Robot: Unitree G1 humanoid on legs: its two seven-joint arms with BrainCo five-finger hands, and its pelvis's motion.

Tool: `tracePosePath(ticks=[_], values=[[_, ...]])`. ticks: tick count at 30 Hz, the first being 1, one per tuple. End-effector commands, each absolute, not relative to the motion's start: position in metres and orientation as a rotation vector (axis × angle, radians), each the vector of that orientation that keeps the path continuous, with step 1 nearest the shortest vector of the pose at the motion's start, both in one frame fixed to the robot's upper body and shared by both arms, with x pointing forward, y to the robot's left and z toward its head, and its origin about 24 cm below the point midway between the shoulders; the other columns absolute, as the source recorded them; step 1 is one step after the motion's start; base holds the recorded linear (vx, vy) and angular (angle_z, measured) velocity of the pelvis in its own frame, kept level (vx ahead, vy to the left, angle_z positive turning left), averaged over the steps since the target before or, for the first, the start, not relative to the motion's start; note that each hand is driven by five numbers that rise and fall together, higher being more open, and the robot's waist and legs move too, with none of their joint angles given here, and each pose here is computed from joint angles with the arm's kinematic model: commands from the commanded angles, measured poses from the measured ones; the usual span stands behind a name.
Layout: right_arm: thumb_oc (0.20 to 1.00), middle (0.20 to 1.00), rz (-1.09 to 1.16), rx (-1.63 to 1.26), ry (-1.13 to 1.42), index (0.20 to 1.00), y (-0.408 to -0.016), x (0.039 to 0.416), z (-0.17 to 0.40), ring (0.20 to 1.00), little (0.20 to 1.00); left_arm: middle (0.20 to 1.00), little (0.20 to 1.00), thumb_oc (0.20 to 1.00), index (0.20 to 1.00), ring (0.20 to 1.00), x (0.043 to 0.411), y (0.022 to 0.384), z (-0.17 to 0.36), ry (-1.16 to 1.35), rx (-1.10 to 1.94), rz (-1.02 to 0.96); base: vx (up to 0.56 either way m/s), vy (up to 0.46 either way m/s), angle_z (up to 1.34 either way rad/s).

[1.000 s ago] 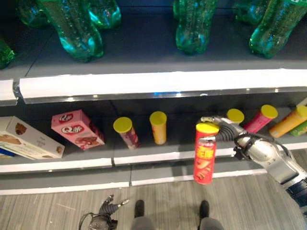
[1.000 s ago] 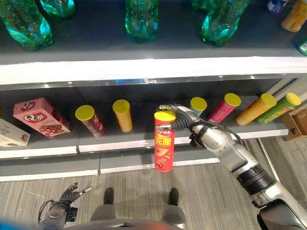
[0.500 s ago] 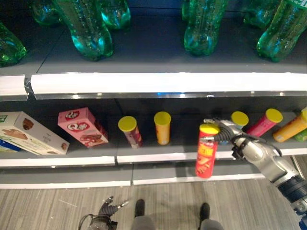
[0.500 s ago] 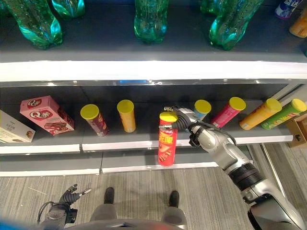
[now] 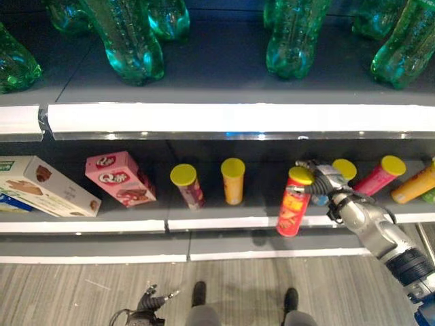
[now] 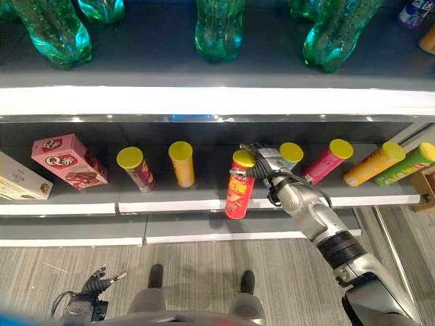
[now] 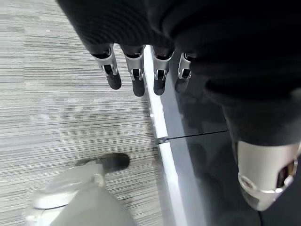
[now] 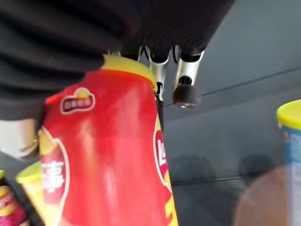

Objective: Put the goods on the table back onto the shelves and tidy them up.

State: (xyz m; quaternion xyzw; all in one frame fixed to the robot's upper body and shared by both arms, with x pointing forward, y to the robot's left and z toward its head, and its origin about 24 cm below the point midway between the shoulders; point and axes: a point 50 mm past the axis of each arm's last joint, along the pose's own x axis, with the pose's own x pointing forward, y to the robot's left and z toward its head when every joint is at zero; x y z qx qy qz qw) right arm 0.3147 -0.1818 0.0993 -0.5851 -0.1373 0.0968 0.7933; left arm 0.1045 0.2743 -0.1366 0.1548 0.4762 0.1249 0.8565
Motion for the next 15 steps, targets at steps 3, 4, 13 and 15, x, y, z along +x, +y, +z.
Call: tracePosePath(ticks=[3, 4, 13, 15], values=[[0.200, 0.200, 0.024, -1.238, -0.518, 0.200, -0.172, 0.333, 0.153, 0.200, 0.200, 1.000, 1.000, 1.000, 1.000, 1.000, 0.119, 0.283, -0.133, 0.996, 0.390, 0.287, 0.00, -0.002, 0.01], [0.200, 0.200, 0.019, -1.236, -0.523, 0.200, -0.172, 0.334, 0.155, 0.200, 0.200, 1.000, 1.000, 1.000, 1.000, 1.000, 0.118, 0.284, -0.133, 1.001, 0.393, 0.291, 0.00, 0.000, 0.00], [0.200, 0.200, -0.034, -1.208, -0.572, 0.200, -0.167, 0.337, 0.165, 0.200, 0.200, 1.000, 1.000, 1.000, 1.000, 1.000, 0.114, 0.287, -0.134, 1.026, 0.401, 0.318, 0.00, -0.003, 0.04], [0.200, 0.200, -0.058, -1.200, -0.583, 0.200, -0.168, 0.337, 0.168, 0.200, 0.200, 1.000, 1.000, 1.000, 1.000, 1.000, 0.112, 0.288, -0.135, 1.033, 0.395, 0.327, 0.01, -0.009, 0.07]])
